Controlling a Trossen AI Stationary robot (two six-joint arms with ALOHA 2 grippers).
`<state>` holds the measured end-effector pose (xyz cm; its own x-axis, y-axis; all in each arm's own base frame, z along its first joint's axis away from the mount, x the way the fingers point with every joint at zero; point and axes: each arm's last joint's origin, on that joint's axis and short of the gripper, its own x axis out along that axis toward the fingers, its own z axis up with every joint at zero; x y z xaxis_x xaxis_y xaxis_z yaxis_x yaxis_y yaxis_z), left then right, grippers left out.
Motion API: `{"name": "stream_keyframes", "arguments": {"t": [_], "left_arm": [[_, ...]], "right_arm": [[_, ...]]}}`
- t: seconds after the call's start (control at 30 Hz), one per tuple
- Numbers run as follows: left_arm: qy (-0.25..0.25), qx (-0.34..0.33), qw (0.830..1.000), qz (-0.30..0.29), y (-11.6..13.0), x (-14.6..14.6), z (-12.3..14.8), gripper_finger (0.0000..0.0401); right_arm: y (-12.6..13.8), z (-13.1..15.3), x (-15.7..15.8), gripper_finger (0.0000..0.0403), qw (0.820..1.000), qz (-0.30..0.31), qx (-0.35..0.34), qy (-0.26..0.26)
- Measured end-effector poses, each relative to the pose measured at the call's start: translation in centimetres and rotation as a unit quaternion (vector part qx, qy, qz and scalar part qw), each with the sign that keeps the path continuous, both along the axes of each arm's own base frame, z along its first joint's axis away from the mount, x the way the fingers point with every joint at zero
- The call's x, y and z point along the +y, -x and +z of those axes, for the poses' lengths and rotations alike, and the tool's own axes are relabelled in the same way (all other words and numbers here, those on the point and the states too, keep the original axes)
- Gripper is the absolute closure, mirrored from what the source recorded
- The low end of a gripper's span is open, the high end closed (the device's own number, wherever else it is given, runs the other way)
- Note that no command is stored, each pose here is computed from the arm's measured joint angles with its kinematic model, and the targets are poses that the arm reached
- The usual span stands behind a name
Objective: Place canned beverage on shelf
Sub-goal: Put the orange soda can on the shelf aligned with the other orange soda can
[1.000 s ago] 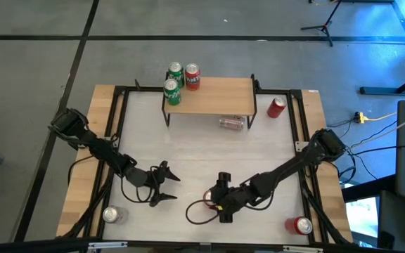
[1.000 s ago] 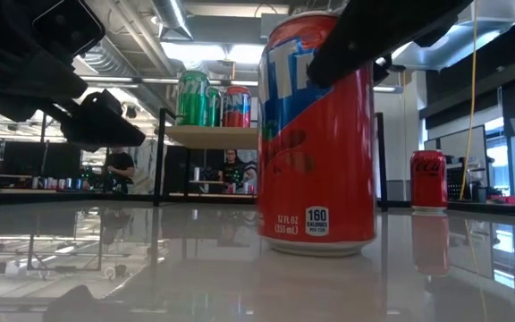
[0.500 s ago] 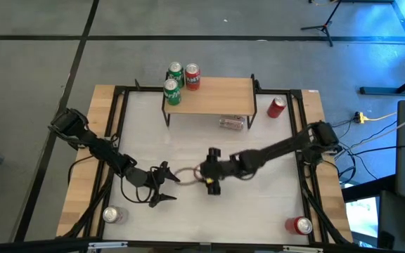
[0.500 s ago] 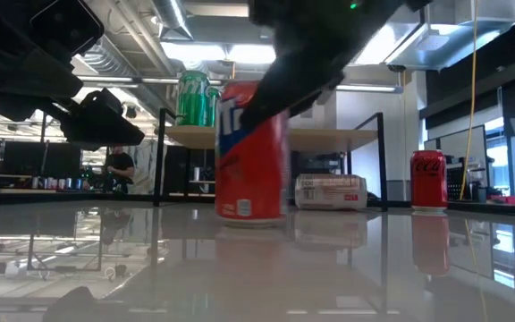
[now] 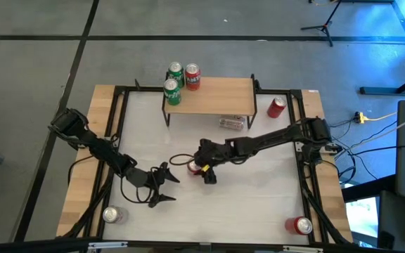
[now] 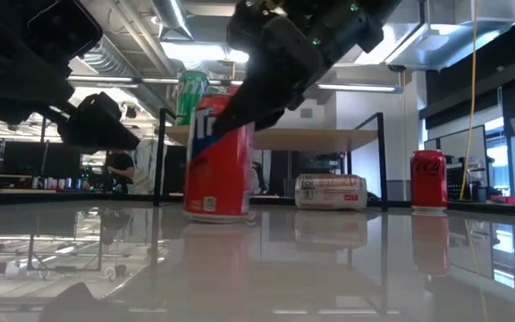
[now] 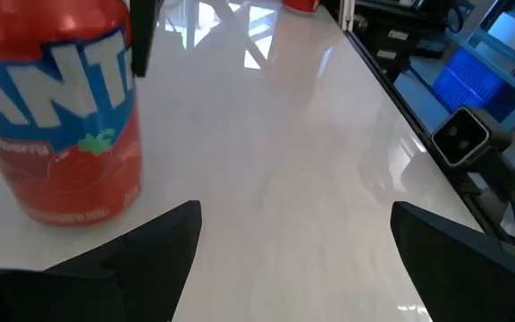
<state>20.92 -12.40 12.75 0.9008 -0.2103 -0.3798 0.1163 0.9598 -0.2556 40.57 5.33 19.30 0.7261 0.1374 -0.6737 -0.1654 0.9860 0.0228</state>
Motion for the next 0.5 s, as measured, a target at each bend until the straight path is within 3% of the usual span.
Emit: {"name": "stream_keyframes", "arguments": {"t": [0.2, 0.5], "left_arm": [[-0.002, 0.007, 1.000, -0.001, 0.05, 0.02, -0.13, 0.0046], [-0.002, 0.006, 1.000, -0.001, 0.04, 0.02, -0.11, 0.0046]], "right_arm": [[0.00, 0.03, 0.11, 0.0103, 1.000, 0.008, -0.004, 0.011], [-0.09, 0.13, 0.10, 0.0042, 1.000, 0.007, -0.011, 0.012]]}}
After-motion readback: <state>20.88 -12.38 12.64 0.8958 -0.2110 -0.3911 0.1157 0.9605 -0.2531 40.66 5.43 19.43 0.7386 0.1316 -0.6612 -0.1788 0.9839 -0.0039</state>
